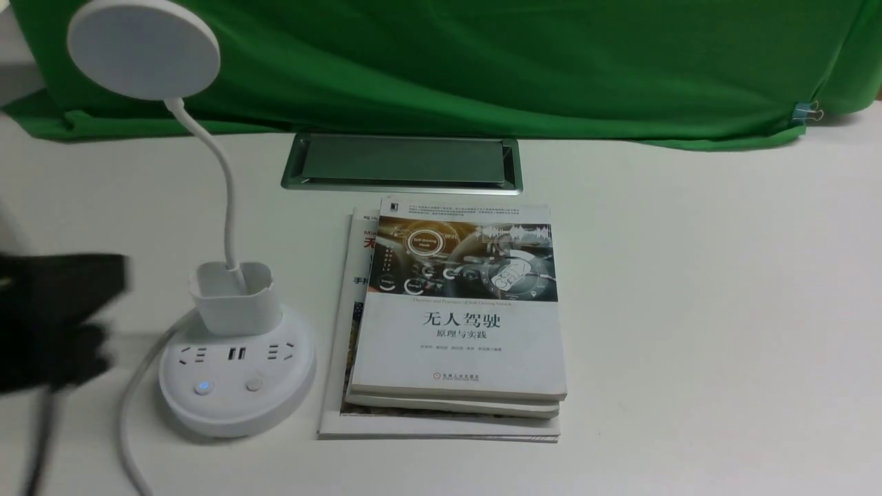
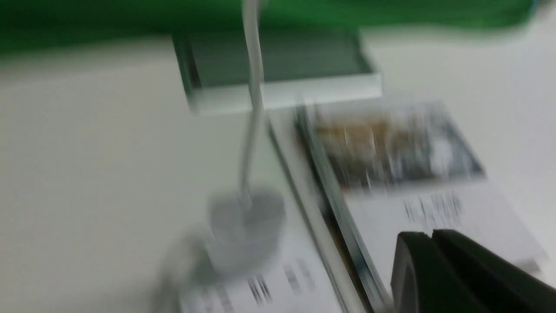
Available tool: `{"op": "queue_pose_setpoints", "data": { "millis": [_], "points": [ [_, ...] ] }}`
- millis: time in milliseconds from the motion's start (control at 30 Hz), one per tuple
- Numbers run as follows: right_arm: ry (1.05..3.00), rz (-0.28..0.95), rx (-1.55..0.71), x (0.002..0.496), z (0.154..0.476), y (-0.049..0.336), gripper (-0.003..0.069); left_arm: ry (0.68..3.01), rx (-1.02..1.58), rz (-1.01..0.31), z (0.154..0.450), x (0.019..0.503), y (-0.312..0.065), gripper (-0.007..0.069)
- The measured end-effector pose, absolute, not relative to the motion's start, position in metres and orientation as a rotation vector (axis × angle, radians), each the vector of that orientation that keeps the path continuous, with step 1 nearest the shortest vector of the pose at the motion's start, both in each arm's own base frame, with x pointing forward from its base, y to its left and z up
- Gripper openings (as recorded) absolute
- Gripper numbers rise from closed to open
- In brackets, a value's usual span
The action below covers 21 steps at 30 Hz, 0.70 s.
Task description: Turn off the desk lamp on the white desktop by hand.
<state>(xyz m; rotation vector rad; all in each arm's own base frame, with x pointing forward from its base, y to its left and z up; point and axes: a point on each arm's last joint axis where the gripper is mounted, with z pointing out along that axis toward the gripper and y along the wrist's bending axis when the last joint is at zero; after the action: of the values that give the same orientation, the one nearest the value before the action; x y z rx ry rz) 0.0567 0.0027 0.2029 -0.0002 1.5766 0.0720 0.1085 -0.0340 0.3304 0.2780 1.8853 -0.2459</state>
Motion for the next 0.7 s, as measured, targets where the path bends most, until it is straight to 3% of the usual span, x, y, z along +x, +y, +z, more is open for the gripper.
{"op": "queue_pose_setpoints", "data": {
  "millis": [133, 267, 700],
  "points": [
    [1.577, 0.072, 0.000, 0.057, 0.203, 0.003, 0.0036, 1.655, 0.283, -0.182, 0.322, 0.079, -0.024, 0.0008],
    [1.577, 0.072, 0.000, 0.057, 0.203, 0.003, 0.0036, 1.568, 0.279, -0.169, 0.313, 0.060, -0.019, 0.0008],
    [1.577, 0.072, 0.000, 0.057, 0.203, 0.003, 0.0036, 1.617, 0.286, -0.163, 0.278, 0.060, -0.019, 0.0018]
  ]
}}
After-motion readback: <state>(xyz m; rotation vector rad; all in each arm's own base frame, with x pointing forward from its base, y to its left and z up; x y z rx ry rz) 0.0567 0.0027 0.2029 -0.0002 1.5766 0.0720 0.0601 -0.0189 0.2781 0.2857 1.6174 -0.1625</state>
